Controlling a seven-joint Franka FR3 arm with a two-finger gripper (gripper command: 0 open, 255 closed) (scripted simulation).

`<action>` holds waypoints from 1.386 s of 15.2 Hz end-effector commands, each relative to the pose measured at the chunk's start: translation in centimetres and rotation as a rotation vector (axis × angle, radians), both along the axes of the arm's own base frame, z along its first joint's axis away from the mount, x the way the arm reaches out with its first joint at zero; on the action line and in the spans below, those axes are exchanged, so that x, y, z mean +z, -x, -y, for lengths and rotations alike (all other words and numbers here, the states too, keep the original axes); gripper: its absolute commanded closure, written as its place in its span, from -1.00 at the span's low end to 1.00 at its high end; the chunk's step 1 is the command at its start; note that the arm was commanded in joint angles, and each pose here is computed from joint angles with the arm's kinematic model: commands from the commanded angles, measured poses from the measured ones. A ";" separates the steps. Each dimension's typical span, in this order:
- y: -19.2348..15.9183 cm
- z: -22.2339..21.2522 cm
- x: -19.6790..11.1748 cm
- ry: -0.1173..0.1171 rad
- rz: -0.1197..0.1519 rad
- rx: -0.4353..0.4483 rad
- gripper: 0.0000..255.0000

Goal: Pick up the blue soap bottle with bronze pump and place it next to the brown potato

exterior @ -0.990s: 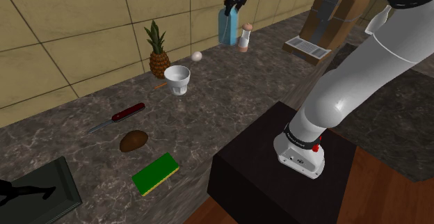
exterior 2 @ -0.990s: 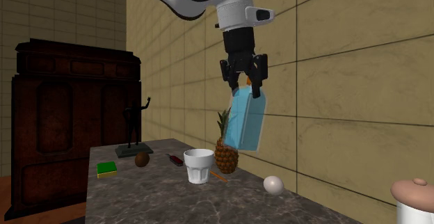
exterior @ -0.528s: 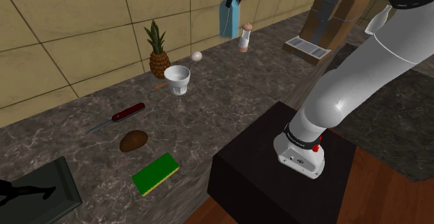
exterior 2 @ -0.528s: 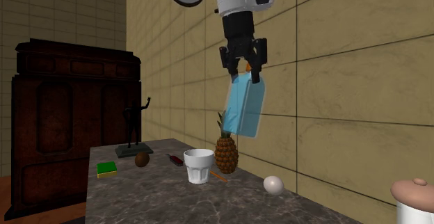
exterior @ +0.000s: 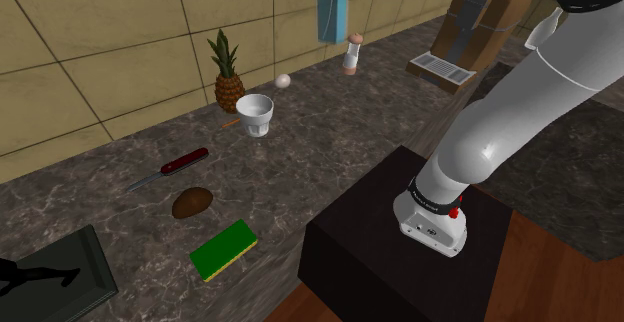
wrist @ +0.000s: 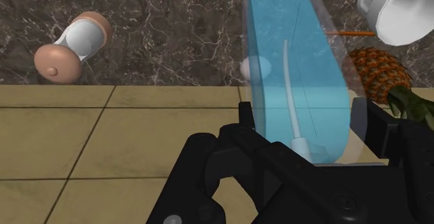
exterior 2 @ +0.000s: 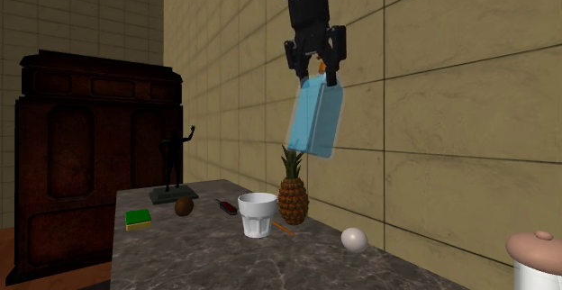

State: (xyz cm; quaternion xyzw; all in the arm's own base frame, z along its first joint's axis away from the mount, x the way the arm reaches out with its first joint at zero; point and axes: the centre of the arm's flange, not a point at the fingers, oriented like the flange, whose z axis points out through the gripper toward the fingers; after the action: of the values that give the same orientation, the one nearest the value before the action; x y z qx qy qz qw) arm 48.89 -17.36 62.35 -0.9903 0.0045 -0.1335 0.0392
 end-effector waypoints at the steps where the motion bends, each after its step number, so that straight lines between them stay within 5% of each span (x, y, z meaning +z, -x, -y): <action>1: -0.1 0.0 1.2 0.000 0.000 0.000 1.00; 5: -0.1 0.0 3.2 0.000 0.000 0.000 1.00; 21: 0.7 -20.7 -1.2 0.000 0.000 0.000 1.00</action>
State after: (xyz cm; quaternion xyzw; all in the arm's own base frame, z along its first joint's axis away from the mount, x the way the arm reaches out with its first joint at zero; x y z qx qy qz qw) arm 48.10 1.89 61.55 -0.9903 0.0035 -0.1332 0.0390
